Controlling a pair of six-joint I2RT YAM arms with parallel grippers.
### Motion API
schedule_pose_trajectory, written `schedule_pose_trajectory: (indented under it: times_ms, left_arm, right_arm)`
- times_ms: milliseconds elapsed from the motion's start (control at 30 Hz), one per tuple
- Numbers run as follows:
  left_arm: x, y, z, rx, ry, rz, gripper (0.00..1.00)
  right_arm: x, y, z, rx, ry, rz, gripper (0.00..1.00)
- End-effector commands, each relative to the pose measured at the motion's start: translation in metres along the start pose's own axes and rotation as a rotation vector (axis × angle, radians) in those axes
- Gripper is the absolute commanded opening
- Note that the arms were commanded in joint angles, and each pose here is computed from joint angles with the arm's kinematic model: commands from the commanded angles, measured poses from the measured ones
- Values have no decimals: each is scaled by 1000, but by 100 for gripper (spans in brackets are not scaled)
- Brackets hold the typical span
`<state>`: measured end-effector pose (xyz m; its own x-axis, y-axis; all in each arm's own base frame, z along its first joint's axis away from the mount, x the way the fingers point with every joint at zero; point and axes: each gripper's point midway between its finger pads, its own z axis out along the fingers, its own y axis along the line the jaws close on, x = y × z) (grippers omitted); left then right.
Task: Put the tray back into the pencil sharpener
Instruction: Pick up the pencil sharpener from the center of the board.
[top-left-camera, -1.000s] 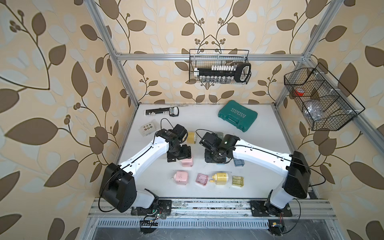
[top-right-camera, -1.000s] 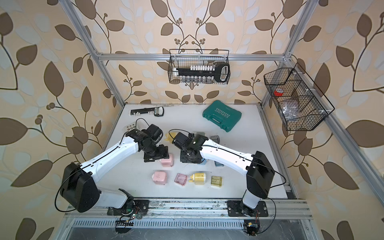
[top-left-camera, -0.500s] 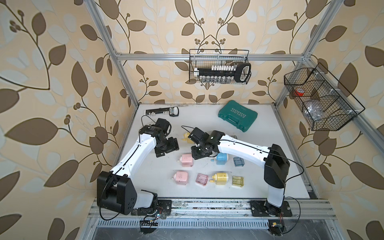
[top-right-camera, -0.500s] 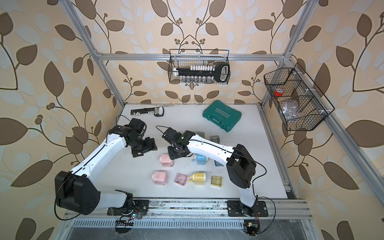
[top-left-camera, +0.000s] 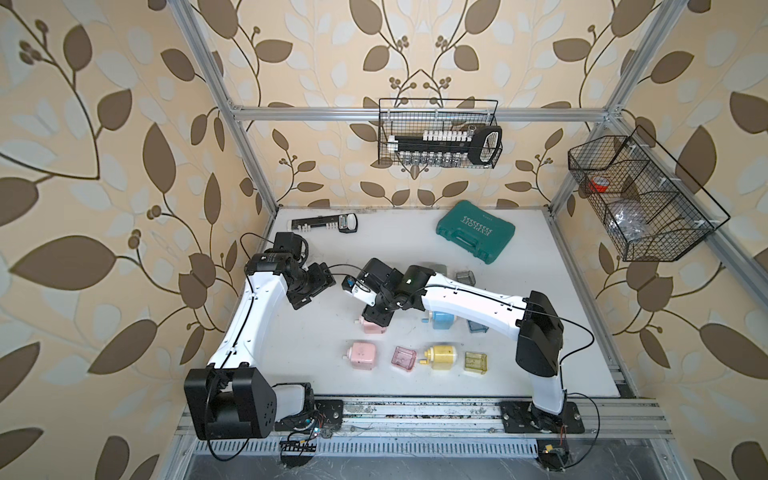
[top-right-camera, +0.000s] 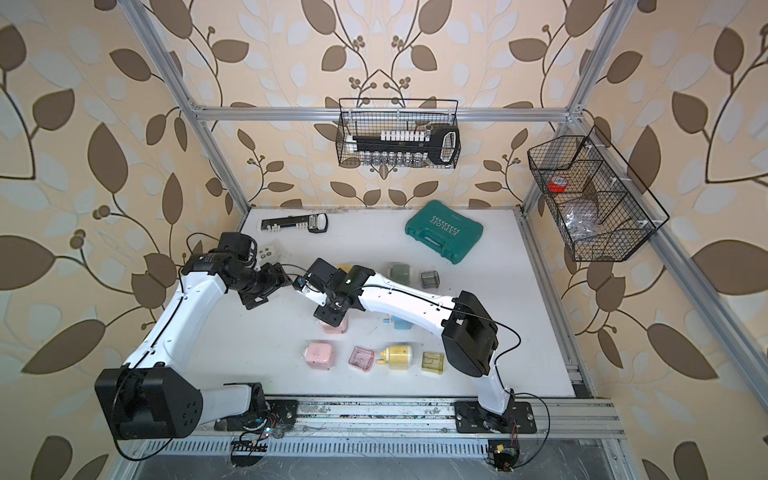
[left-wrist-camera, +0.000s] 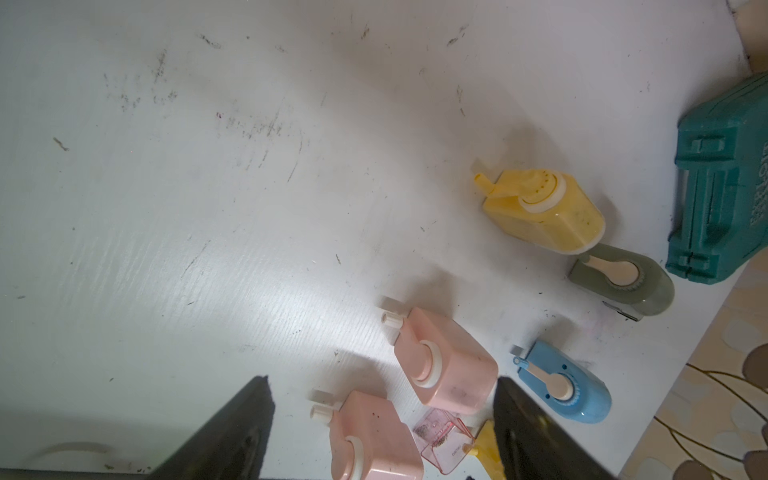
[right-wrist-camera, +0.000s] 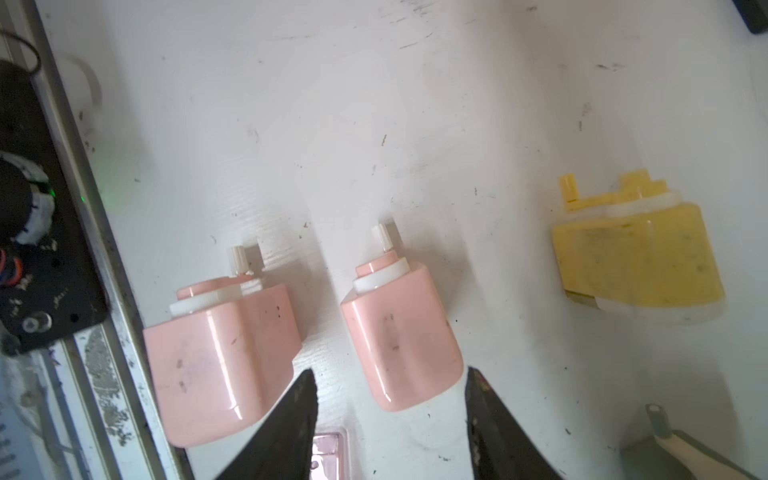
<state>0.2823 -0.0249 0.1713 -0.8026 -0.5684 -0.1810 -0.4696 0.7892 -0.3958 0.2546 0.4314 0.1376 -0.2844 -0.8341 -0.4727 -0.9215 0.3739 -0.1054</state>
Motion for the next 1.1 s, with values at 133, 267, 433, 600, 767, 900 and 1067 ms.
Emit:
schedule_pose_trajectory:
  times_ms: [133,267,433,600,767,900,1067]
  left_arm:
    - [3,0,-6,59,0,-8,84]
    - [5,2,-6,65,5,-7,84]
    - [7,5,-5,68,13,-9,84]
    - [7,5,-4,71,17,-14,85]
    - [8,5,-4,75,19,-16,85]
    - [8,6,-2,73,23,-17,85]
    - [9,6,-2,76,23,-17,85]
  right_arm:
    - [6,0,25,-1,68,-229,58]
    - [12,-4,35,-7,111,-242,60]
    - [15,-9,38,-29,128,-236,63]
    - [24,-7,44,-58,171,-243,67]
    - [30,1,48,-99,194,-241,68]
    - [34,2,52,-108,211,-246,69]
    - [34,-2,59,-102,223,-248,65]
